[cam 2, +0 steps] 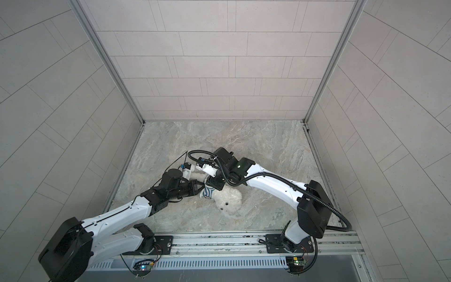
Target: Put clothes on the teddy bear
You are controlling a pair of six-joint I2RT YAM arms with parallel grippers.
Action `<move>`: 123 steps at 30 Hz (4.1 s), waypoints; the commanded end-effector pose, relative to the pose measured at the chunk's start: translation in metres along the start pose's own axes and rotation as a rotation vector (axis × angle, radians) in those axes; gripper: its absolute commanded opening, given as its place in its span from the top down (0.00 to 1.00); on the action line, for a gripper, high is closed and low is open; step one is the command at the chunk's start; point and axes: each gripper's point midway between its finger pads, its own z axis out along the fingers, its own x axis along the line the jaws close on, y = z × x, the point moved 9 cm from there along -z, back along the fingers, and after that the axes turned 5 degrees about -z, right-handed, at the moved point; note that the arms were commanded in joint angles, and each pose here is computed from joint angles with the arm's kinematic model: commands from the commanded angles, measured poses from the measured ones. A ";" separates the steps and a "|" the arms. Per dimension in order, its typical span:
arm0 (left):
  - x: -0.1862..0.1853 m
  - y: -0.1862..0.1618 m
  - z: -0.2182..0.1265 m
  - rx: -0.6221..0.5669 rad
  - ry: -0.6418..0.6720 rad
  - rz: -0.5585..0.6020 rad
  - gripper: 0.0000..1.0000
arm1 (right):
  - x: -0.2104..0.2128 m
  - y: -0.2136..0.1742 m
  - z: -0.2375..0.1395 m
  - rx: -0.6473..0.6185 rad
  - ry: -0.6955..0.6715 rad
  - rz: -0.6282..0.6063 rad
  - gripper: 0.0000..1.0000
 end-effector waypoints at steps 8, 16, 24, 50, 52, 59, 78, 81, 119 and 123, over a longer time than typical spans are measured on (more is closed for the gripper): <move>0.002 -0.004 -0.001 0.007 0.002 0.006 1.00 | 0.001 -0.002 0.009 0.075 -0.030 -0.063 0.65; 0.002 -0.004 -0.008 -0.016 0.018 0.011 1.00 | 0.004 -0.006 0.006 0.084 -0.031 -0.102 1.00; 0.023 0.000 -0.018 -0.056 0.063 -0.026 1.00 | 0.021 -0.007 -0.027 -0.112 0.002 -0.244 1.00; -0.046 0.003 -0.086 -0.185 -0.019 0.392 0.40 | 0.017 -0.012 -0.073 -0.530 0.121 -0.047 1.00; -0.049 0.003 -0.095 -0.198 -0.006 0.416 0.38 | 0.013 -0.013 -0.072 -0.522 0.162 -0.031 1.00; -0.066 -0.001 -0.115 -0.216 -0.095 0.525 0.30 | 0.018 -0.008 -0.083 -0.544 0.342 -0.089 1.00; -0.040 0.045 -0.069 -0.263 0.356 0.357 0.31 | -0.082 -0.054 -0.001 -0.298 0.416 0.523 1.00; -0.022 0.069 -0.052 -0.273 0.317 0.279 0.30 | -0.096 -0.062 0.008 -0.300 0.398 0.559 1.00; -0.002 0.091 0.062 -0.046 0.569 0.235 0.56 | -0.139 -0.113 -0.096 -0.251 -0.384 0.618 0.40; -0.009 0.094 0.058 -0.036 0.553 0.243 0.55 | -0.117 -0.114 -0.102 -0.265 -0.396 0.623 0.40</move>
